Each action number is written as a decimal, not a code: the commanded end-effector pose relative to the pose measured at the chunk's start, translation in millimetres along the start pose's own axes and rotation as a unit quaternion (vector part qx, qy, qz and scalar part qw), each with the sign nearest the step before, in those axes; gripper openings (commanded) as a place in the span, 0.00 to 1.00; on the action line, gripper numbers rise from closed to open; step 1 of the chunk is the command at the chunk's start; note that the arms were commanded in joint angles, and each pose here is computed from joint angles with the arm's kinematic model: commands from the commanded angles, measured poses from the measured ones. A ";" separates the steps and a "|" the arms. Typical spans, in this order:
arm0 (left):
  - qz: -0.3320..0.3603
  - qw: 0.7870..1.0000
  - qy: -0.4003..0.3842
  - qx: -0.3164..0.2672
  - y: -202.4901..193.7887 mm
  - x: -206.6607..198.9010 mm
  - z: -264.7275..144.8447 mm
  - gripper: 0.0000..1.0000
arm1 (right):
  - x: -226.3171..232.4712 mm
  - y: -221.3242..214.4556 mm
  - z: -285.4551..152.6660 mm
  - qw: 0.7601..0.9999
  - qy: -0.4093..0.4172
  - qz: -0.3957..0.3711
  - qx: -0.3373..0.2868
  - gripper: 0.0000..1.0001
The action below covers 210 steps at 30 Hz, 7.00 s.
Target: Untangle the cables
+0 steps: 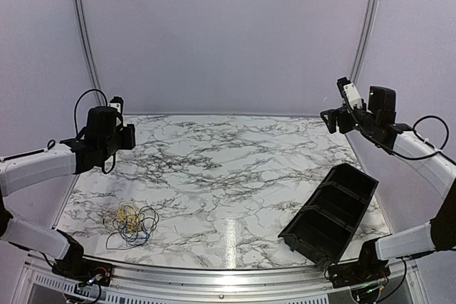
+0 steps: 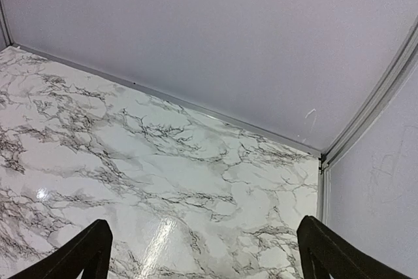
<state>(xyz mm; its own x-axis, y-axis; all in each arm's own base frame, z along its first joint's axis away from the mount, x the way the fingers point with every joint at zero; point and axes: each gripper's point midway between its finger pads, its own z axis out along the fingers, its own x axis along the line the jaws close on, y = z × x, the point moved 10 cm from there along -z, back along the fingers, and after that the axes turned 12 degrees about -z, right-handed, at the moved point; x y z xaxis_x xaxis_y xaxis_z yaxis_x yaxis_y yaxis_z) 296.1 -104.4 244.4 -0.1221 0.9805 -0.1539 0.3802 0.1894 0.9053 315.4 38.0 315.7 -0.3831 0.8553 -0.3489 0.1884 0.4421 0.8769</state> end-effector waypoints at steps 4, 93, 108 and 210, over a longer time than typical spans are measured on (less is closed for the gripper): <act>-0.013 0.999 -0.029 0.036 12.4 11.1 -0.3 0.69 | -2.5 -13.7 2.8 0.999 -0.008 0.026 -0.017 0.99; -0.124 0.958 -0.102 0.239 -111.4 -64.6 -76.1 0.65 | 272.4 40.6 25.2 0.811 0.528 -0.243 -0.070 0.46; -0.129 0.943 -0.120 0.282 -128.8 -72.9 -30.4 0.45 | 292.2 37.7 36.3 0.794 0.568 -0.210 -0.056 0.43; -0.039 0.982 -0.167 -0.074 148.1 -115.2 -99.9 0.00 | 243.5 64.3 23.6 0.813 0.508 -0.283 -0.039 0.80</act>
<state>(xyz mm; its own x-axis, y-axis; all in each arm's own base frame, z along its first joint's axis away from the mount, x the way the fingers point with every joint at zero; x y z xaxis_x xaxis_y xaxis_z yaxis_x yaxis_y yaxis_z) 267.8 -204.8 422.3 0.2457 0.9027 -0.3533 0.3547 0.2554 0.8994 242.5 323.6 258.8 -0.9505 -0.1996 -0.2381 -0.3103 0.6489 0.6947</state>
